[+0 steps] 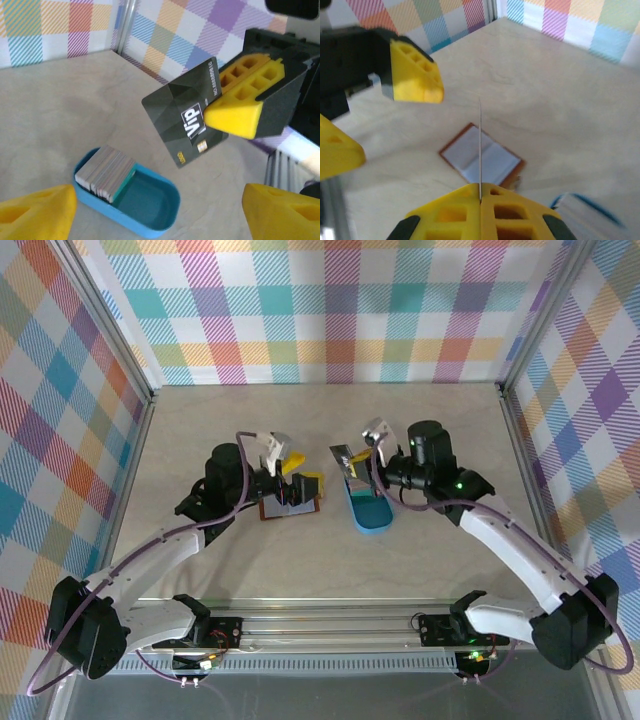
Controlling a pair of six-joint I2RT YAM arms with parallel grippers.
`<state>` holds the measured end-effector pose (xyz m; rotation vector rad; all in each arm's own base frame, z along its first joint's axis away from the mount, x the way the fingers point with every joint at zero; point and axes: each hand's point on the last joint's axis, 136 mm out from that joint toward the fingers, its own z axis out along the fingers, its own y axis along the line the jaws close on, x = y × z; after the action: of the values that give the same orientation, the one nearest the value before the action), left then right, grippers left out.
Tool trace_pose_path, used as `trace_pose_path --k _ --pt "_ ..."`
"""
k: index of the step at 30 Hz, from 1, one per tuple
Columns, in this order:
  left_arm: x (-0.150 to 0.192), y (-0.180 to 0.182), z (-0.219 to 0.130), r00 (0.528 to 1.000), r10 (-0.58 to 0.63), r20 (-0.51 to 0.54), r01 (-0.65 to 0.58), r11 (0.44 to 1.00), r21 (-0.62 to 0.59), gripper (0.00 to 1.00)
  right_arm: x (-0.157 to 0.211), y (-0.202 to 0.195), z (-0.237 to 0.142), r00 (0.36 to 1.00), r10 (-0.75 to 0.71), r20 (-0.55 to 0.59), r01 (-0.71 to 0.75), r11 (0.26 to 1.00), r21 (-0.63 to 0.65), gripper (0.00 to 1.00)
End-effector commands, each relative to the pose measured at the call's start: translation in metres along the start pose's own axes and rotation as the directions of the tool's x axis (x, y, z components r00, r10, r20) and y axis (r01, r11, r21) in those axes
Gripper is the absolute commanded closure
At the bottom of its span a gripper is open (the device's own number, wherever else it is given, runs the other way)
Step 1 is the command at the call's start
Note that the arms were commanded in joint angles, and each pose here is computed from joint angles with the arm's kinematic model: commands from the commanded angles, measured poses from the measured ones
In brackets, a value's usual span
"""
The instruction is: Put the credit cards into the card holder
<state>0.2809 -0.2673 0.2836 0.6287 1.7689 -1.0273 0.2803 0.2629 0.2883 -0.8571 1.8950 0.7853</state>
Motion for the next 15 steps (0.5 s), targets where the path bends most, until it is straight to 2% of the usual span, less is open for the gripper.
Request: trace_pose_path --k 1,4,8,15 --pt "-0.025 -0.005 -0.004 0.98 -0.181 0.088 0.18 0.984 0.012 0.16 -0.016 0.014 0.004 0.954 0.292 -0.058 -0.297 0.949 -0.101 1.0" --pt "-0.018 0.0 -0.003 0.95 -0.299 0.086 0.299 0.954 0.019 0.18 -0.019 0.018 0.008 0.896 0.429 -0.112 -0.443 0.88 -0.171 1.0" --pt "-0.015 0.001 -0.003 0.896 -0.434 0.093 0.43 0.901 0.056 0.21 -0.022 0.012 0.01 0.784 0.601 -0.154 -0.62 0.748 -0.238 1.0" --pt "-0.008 0.003 0.003 0.82 -0.568 0.069 0.563 0.822 0.085 0.24 -0.005 0.001 0.018 0.695 0.701 -0.16 -0.719 0.674 -0.171 1.0"
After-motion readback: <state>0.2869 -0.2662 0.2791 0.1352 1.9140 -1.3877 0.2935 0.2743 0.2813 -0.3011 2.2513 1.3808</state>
